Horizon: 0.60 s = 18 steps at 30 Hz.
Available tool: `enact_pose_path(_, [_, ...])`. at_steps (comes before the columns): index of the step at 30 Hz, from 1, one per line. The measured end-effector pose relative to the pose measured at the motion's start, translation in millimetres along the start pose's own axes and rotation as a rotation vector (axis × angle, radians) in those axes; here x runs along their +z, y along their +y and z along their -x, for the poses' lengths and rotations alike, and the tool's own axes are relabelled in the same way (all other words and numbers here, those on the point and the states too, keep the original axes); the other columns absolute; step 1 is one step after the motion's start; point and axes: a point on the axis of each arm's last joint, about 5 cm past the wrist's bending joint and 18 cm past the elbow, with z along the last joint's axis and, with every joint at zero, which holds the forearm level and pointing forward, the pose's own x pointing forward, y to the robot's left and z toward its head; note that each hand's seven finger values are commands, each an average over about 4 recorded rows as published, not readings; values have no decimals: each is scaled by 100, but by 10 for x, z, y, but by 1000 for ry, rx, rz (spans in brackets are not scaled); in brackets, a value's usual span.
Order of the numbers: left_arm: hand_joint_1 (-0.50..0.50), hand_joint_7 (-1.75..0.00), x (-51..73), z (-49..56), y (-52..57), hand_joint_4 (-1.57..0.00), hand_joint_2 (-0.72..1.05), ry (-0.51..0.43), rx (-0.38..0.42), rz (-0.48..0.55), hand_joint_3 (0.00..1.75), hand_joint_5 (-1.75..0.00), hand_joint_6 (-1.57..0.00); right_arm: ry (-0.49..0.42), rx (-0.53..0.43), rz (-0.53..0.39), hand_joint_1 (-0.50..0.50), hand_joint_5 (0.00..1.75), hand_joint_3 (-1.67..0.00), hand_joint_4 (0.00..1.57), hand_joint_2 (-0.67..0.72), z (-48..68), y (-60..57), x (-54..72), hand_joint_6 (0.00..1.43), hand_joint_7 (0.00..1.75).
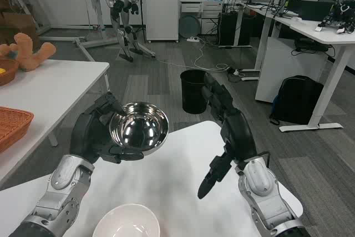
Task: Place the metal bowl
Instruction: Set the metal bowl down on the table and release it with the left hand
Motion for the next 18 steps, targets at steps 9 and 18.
enact_pose_path(9, [3, -168, -34, -129, -135, -144, 34, -2, -5, 14, 61, -175, -84, 8, -30, 2, -42, 0, 0, 0, 66, -43, -124, -17, 0, 3])
enact_pose_path(18, [3, -168, -38, -128, -139, -146, 34, 0, -5, 15, 61, -175, -84, 9, -30, 4, -42, 0, 0, 0, 66, -42, -130, -17, 0, 0])
